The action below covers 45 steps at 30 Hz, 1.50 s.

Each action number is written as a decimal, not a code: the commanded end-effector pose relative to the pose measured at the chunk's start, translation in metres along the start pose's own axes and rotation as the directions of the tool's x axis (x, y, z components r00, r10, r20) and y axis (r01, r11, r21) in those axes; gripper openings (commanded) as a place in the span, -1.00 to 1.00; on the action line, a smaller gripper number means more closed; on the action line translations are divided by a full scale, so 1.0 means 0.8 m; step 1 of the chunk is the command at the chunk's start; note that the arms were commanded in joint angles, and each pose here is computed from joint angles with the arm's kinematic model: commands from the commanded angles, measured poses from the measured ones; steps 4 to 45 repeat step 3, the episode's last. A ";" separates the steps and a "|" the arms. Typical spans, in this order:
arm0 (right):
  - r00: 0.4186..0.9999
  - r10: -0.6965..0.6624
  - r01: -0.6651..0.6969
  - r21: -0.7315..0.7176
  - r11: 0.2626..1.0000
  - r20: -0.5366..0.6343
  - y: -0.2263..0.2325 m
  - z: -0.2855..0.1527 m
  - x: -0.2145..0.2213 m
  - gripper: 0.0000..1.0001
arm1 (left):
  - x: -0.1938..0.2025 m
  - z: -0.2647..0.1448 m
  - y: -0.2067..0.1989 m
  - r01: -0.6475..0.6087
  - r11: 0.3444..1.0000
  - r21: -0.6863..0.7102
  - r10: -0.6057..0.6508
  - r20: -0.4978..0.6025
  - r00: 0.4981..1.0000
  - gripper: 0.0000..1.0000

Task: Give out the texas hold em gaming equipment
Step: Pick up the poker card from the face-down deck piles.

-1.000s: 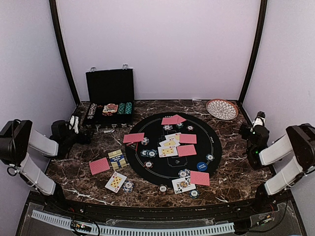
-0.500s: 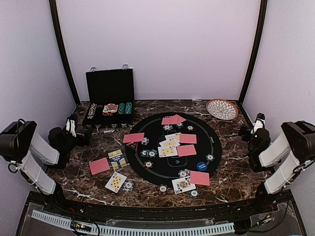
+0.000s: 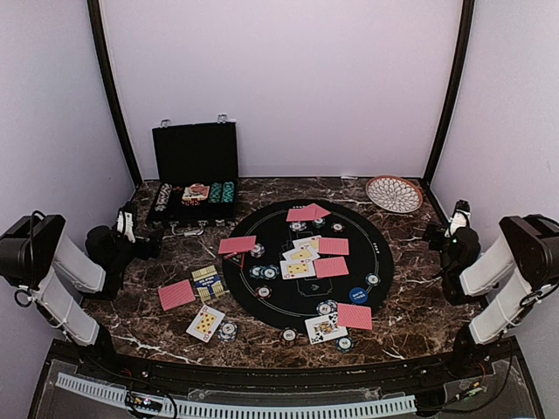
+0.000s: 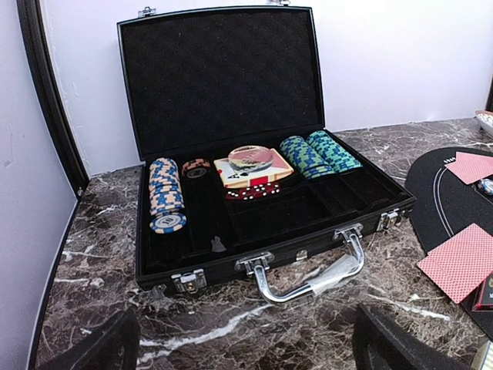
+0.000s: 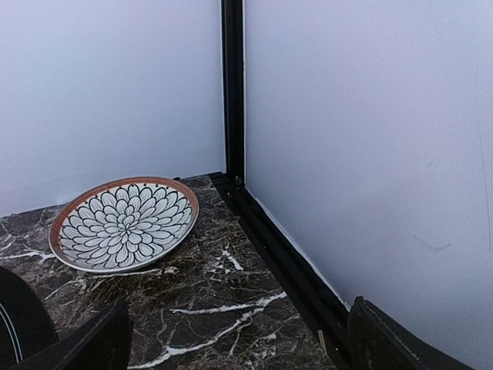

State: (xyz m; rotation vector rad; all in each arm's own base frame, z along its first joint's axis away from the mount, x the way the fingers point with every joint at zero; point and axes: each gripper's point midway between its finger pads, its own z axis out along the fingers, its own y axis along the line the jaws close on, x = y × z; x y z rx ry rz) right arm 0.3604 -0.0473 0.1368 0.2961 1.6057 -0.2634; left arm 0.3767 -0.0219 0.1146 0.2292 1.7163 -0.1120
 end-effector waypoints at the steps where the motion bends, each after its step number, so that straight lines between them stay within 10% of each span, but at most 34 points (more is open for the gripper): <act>1: 0.999 0.031 -0.031 -0.038 0.999 0.005 0.004 0.010 -0.008 0.97 | -0.014 0.002 0.004 -0.009 1.000 -0.013 0.009 0.041 0.999 0.97; 45: 0.999 0.035 -0.034 -0.040 0.999 0.021 0.003 0.009 -0.012 0.97 | -0.015 0.002 0.004 -0.009 1.000 -0.012 0.010 0.041 0.999 0.98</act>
